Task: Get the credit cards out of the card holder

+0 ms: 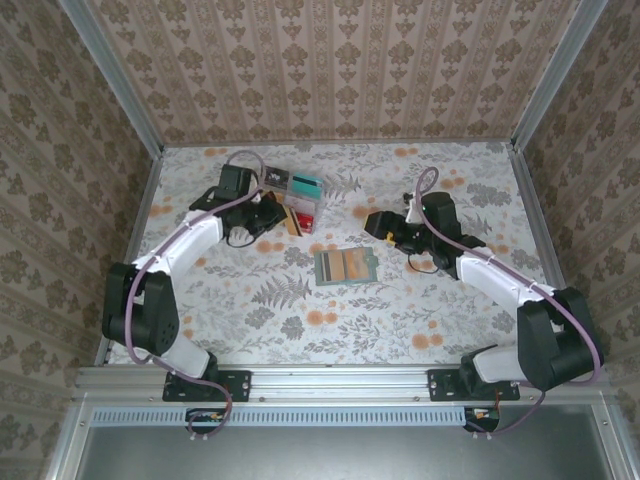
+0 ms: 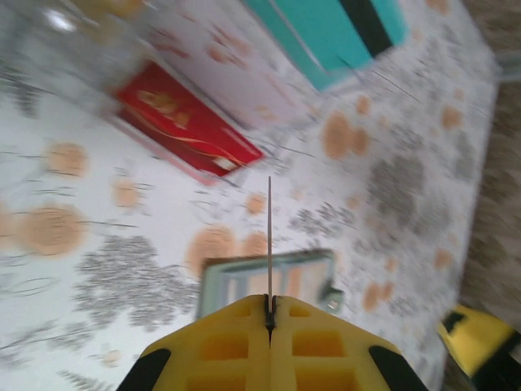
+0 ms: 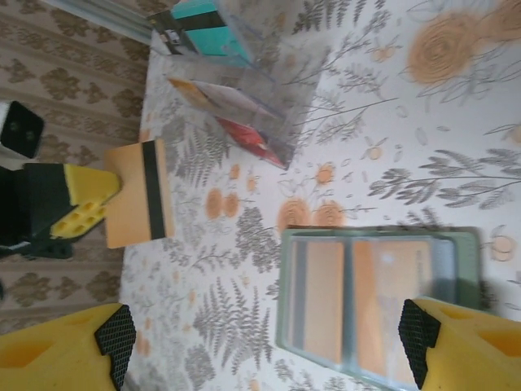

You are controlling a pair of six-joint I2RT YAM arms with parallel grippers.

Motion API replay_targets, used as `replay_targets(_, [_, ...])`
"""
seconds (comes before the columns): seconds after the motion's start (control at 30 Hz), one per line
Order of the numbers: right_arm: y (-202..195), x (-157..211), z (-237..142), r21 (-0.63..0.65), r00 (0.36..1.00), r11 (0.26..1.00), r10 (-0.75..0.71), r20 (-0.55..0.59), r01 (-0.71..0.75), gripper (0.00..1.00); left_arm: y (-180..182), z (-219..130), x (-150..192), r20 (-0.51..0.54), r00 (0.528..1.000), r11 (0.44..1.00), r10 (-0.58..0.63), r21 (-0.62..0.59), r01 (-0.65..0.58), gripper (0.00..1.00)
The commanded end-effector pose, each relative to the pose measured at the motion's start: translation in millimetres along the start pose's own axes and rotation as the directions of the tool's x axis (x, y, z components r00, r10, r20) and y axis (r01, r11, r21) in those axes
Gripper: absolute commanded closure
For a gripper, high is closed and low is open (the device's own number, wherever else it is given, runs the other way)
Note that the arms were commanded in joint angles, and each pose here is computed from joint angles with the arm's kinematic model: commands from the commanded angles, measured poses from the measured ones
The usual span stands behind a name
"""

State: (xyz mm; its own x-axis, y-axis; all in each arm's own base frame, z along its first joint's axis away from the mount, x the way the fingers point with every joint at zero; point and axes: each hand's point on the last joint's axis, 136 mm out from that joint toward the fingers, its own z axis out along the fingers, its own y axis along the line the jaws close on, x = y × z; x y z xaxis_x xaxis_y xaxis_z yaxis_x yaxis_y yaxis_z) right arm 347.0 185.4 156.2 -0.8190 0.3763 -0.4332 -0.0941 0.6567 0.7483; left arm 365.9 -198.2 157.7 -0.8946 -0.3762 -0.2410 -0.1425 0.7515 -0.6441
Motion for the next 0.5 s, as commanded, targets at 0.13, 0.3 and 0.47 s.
replay_targets(0.13, [-16,6,-6,0.078,0.999,0.996,-0.051,0.005,0.051,0.09,41,-13,-48,0.219,0.968,0.931,-0.122,-0.313,0.188,1.00])
replay_targets(0.3, [-18,9,-12,0.097,0.998,0.993,-0.064,-0.001,0.064,0.07,45,-6,-74,0.336,0.916,0.885,-0.216,-0.330,0.330,1.00])
replay_targets(0.47, [-20,12,-17,0.117,0.997,0.990,-0.074,-0.003,0.074,0.06,48,2,-98,0.419,0.864,0.836,-0.278,-0.337,0.433,1.00])
